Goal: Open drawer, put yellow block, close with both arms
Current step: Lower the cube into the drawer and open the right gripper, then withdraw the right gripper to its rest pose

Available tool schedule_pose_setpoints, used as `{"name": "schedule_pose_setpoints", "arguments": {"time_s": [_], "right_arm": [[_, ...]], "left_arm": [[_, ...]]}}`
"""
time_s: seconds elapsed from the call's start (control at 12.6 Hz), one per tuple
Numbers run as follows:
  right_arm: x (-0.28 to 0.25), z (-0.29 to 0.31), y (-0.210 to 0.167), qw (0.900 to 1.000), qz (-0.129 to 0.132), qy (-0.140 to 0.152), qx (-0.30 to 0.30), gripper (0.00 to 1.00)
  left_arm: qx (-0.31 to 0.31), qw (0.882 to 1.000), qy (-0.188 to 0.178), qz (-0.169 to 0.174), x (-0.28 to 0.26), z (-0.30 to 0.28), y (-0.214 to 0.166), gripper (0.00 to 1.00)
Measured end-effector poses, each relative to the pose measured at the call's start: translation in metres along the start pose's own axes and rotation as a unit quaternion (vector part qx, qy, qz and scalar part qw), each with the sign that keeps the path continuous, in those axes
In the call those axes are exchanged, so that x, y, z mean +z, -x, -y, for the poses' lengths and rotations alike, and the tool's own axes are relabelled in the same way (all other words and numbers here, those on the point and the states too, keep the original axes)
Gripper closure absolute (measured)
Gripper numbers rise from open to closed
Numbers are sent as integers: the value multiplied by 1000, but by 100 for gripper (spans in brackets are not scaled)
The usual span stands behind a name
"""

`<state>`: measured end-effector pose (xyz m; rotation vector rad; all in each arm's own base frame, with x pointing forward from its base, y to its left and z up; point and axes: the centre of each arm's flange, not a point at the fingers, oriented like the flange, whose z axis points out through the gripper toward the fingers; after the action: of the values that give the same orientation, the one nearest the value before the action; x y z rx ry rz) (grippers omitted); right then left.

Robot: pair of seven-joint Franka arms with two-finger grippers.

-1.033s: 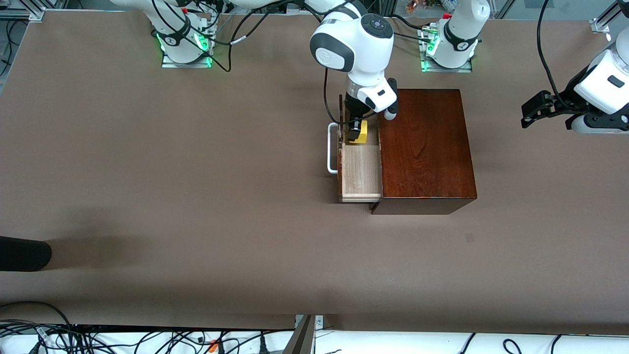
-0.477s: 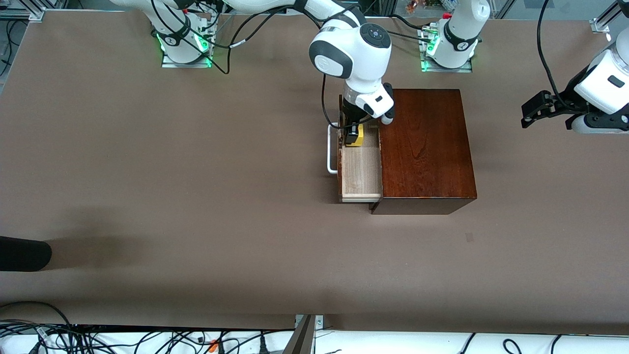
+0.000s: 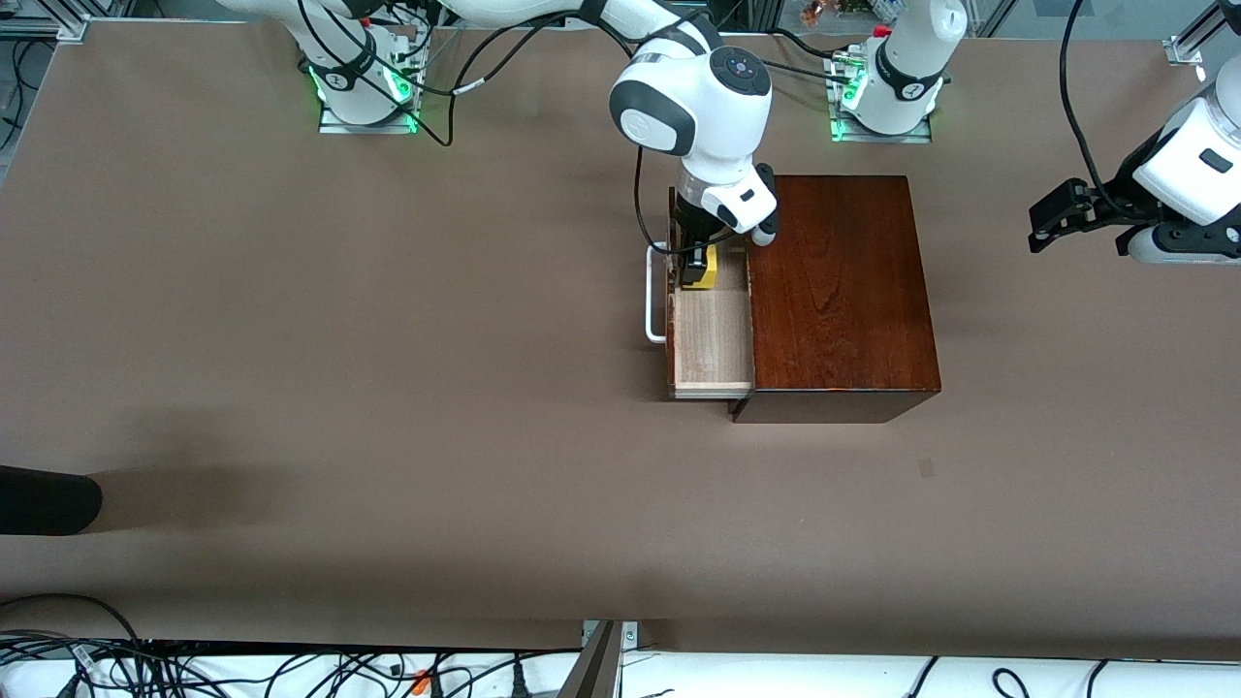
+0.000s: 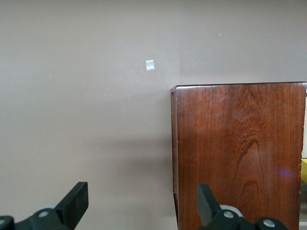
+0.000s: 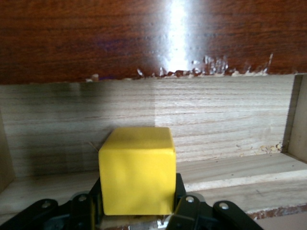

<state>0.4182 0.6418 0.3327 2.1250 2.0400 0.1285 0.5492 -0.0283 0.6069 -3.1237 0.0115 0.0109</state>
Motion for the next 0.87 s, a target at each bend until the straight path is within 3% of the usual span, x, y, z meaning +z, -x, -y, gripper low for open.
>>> {"name": "schedule_pose_setpoints", "arguments": {"time_s": [0.24,0.32,0.4,0.64,0.87], "right_arm": [[1,-3,1,1000,-2,2,2,19],[-1,-6,2,1000,-3,2,4,6],[-5,-8,2,1000,-4,4,6,0],[-24,-23,10,1000,-6,-6,25,0],[-89,-82,53,996,-37,1,83,0]], "left_arm": [[0,1000,0,0,0,0,0,0],[0,1000,0,0,0,0,0,0],[0,1000,0,0,0,1,0,0],[-1,1000,0,0,0,1,0,0],[-1,1000,0,0,0,1,0,0]]}}
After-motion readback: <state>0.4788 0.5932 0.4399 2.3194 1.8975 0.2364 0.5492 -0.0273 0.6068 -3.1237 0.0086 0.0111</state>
